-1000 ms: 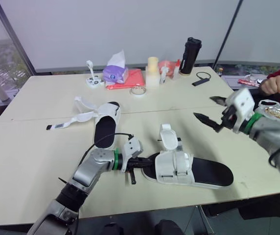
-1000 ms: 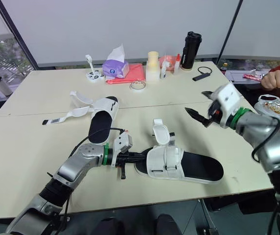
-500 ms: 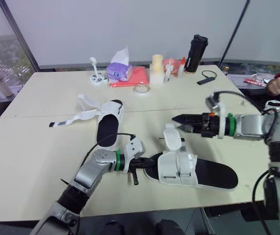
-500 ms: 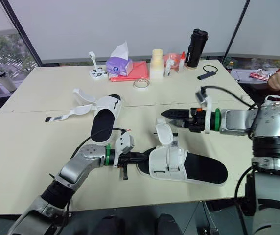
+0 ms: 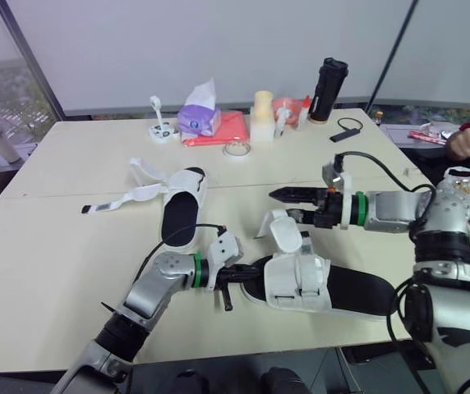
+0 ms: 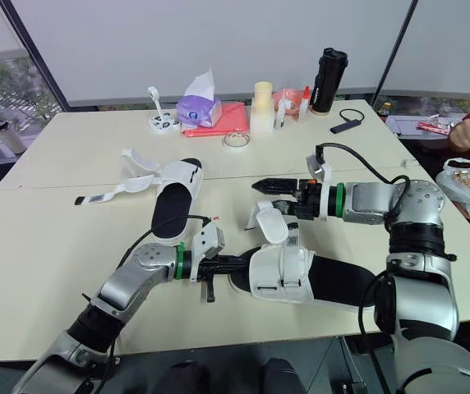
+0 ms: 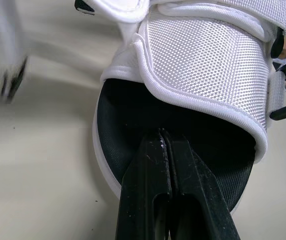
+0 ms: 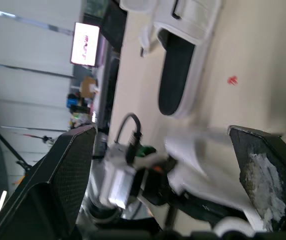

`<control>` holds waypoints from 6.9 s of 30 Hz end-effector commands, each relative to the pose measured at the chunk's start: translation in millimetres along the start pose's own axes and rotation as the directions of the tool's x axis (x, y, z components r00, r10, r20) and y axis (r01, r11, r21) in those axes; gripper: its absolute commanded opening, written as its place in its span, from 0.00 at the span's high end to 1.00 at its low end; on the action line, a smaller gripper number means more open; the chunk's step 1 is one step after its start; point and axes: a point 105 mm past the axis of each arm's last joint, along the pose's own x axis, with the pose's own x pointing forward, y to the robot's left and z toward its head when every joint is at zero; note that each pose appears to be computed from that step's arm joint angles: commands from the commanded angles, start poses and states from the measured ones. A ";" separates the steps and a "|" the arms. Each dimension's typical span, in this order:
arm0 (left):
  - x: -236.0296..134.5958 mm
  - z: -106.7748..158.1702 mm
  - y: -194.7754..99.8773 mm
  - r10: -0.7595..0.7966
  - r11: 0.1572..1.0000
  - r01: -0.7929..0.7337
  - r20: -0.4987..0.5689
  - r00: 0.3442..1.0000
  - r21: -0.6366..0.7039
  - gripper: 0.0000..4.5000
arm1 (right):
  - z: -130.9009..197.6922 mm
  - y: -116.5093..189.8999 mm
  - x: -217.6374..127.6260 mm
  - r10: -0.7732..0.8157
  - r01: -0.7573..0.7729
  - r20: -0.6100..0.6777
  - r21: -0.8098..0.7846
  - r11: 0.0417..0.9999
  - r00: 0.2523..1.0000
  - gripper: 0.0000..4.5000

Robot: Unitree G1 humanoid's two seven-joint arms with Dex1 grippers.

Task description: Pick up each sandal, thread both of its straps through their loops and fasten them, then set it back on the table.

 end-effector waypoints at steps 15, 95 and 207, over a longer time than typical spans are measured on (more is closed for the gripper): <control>-0.7 -40.8 0.4 0.048 0.996 -0.058 -0.133 0.990 -0.069 1.00 | 34.1 -1.6 -12.5 -0.144 0.165 0.120 -0.196 0.967 0.982 1.00; -2.2 -41.8 2.0 0.028 0.996 -0.039 -0.140 0.990 -0.078 1.00 | -83.5 -13.8 -35.0 0.081 0.098 -0.130 0.136 -0.986 0.988 1.00; 0.8 -50.2 -5.7 0.023 0.991 -0.040 -0.132 0.991 -0.128 1.00 | -114.1 -7.8 -42.1 -0.032 -0.013 -0.078 -0.517 0.856 0.996 0.98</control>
